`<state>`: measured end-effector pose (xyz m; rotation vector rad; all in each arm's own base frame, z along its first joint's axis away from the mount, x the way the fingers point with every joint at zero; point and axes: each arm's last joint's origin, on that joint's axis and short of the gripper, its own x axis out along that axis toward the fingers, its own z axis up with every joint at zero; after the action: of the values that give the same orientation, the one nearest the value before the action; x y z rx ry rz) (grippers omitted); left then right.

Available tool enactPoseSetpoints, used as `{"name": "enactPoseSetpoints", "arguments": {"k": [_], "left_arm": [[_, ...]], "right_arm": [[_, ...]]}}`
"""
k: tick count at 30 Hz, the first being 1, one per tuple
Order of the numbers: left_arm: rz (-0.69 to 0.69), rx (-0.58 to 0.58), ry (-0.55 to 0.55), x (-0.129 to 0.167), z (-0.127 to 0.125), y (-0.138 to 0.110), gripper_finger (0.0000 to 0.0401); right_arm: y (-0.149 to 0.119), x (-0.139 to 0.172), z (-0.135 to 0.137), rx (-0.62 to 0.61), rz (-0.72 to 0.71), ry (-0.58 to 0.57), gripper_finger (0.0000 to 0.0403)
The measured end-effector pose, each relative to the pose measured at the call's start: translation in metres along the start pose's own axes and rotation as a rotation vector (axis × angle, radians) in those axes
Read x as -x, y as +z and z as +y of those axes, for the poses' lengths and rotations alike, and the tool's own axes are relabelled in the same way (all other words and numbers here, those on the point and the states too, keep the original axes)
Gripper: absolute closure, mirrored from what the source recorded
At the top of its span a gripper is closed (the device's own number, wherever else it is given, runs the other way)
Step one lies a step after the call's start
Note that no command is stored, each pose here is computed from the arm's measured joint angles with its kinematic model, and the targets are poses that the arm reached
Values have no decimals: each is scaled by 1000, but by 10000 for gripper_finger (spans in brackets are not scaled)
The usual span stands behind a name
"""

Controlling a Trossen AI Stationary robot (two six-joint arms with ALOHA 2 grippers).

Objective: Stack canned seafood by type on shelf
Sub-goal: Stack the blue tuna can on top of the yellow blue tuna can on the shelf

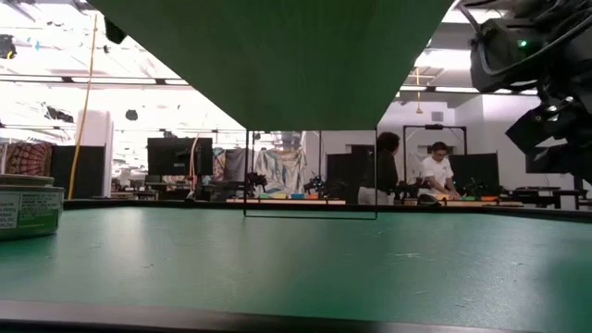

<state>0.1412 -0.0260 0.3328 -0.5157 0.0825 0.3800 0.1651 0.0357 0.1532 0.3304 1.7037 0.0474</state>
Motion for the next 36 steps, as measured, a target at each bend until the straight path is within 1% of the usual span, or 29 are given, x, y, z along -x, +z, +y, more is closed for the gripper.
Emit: {"name": "enactPoseSetpoints", "arguments": {"k": [2,5,7,10,13,16,17,19,20,23,26,29,31,33,36], "left_arm": [[-20,15,-5,4,2,0,104],[-52,-1,7,9,4,4,104],[-70,-8,10,13,6,6,104],[-92,-3,-4,20,9,11,104],[-113,6,-27,29,14,16,104],[-137,6,-46,37,18,20,104],[-144,10,-49,39,19,21,104],[-155,25,-56,42,21,23,104],[-158,32,-59,43,22,24,104],[-156,23,-54,43,22,23,104],[-147,-4,-20,43,24,21,104],[-140,3,34,42,27,18,104],[-131,15,48,42,28,17,104],[-125,23,50,42,29,16,104],[-122,18,49,42,29,16,104]], "right_arm": [[4,-2,-3,-47,-2,-3,129],[14,-9,-11,-149,-11,-45,129],[19,-11,-17,-205,3,-18,129],[26,-9,-23,-259,11,3,129],[33,2,-30,-290,-50,-6,129],[40,24,-34,-316,-132,8,129],[42,33,-35,-300,-154,18,129],[44,54,-28,-220,-203,32,129],[43,65,-23,-159,-217,30,129],[35,87,0,90,-195,-1,129],[25,93,24,340,-146,-103,129],[15,87,41,524,-90,-213,128],[10,82,49,586,-74,-237,127],[6,79,55,617,-67,-239,127],[2,78,60,610,-49,-203,126]]}}
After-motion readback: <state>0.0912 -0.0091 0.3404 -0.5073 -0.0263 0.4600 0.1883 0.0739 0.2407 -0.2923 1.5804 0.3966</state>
